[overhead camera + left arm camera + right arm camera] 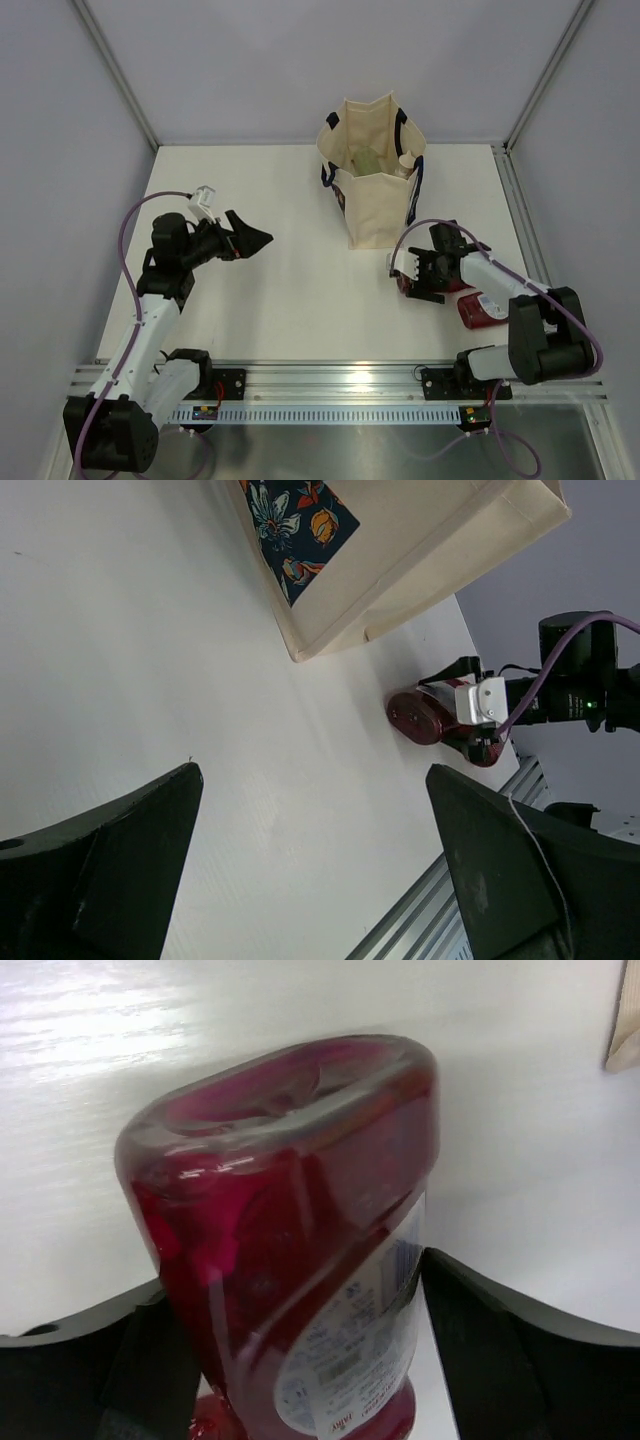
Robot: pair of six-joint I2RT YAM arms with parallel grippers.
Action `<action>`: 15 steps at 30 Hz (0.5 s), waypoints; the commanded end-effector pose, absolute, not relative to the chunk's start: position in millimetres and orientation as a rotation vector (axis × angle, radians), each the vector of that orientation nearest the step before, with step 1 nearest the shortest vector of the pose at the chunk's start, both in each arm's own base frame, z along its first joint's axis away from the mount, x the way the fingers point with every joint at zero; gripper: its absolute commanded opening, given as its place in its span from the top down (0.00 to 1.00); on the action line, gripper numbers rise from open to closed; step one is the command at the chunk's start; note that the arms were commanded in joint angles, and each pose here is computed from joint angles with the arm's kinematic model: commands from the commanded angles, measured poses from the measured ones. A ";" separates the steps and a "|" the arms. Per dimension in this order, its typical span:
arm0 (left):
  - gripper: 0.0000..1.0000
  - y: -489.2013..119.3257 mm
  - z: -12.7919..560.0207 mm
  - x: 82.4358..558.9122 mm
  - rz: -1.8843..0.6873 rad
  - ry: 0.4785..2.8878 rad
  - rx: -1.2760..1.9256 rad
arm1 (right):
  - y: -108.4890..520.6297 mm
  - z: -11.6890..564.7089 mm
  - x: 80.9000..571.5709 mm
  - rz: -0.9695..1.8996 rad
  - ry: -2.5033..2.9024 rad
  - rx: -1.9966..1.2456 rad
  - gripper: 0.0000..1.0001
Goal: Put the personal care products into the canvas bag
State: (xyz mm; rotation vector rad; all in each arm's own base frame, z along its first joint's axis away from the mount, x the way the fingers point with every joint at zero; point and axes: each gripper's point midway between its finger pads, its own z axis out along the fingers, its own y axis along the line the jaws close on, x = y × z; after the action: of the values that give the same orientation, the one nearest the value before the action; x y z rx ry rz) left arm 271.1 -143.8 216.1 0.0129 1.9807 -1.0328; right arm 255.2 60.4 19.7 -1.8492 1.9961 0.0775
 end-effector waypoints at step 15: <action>0.01 -150.3 238.1 276.2 -1.061 1.912 0.067 | 133.2 102.6 250.7 0.774 2.080 -1.543 1.00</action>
State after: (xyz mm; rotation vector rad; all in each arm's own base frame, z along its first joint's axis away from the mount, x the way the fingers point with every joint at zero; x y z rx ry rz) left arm 271.1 -145.1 215.0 0.0088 1.9872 -1.0405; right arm 265.5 95.4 41.7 -1.6376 2.2243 0.4783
